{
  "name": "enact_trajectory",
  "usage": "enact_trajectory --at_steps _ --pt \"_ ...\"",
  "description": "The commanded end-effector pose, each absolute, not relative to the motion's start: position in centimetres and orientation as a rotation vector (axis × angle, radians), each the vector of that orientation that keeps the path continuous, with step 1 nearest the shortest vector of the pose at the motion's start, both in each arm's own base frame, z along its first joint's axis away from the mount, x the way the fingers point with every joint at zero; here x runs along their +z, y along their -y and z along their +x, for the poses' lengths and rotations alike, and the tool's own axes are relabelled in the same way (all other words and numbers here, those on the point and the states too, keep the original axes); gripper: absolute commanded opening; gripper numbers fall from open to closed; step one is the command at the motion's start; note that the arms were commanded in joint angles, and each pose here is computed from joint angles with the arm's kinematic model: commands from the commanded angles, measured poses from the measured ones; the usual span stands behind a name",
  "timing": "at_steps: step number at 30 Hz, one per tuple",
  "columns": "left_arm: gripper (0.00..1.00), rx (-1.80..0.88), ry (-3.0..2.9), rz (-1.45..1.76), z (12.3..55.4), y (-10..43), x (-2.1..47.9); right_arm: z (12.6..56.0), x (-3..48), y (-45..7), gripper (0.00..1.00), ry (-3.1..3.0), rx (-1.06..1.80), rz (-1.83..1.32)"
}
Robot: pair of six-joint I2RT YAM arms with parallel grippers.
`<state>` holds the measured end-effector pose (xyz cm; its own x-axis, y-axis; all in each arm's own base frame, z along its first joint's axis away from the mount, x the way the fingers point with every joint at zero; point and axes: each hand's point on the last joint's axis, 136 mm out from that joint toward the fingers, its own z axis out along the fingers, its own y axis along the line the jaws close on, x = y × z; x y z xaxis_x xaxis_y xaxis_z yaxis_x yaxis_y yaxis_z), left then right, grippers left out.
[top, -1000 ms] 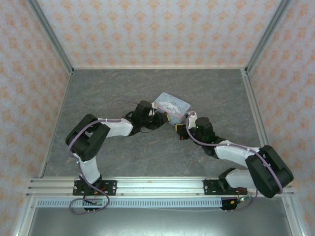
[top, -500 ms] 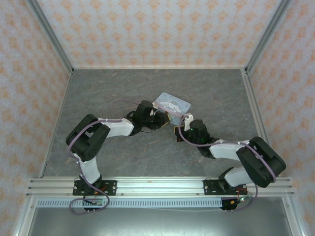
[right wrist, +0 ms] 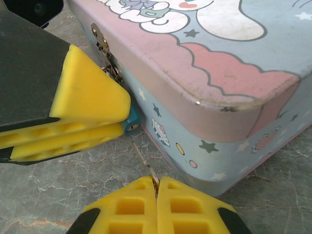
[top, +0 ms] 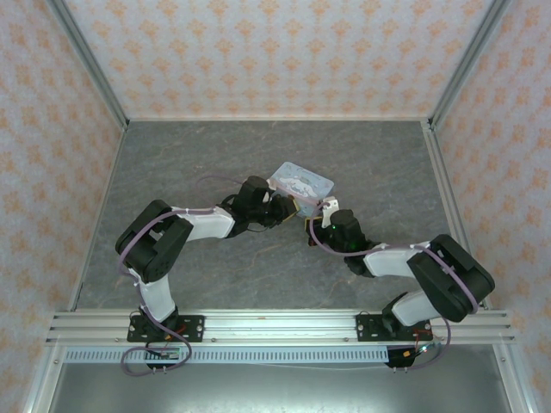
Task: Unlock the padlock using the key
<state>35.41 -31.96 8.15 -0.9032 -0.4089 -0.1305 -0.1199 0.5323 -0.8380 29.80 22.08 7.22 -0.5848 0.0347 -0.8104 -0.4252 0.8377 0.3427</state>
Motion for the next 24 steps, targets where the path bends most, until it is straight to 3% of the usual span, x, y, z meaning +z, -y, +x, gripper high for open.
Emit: enact_trajectory --at_steps 1,24 --pt "0.20 -1.357 -2.387 -0.407 36.2 32.8 11.4 30.7 8.3 -22.4 0.00 -2.064 0.641 -0.275" --pt "0.20 -1.359 -2.398 -0.400 36.0 33.1 11.1 32.0 8.8 -23.6 0.00 -2.041 0.671 -0.270"
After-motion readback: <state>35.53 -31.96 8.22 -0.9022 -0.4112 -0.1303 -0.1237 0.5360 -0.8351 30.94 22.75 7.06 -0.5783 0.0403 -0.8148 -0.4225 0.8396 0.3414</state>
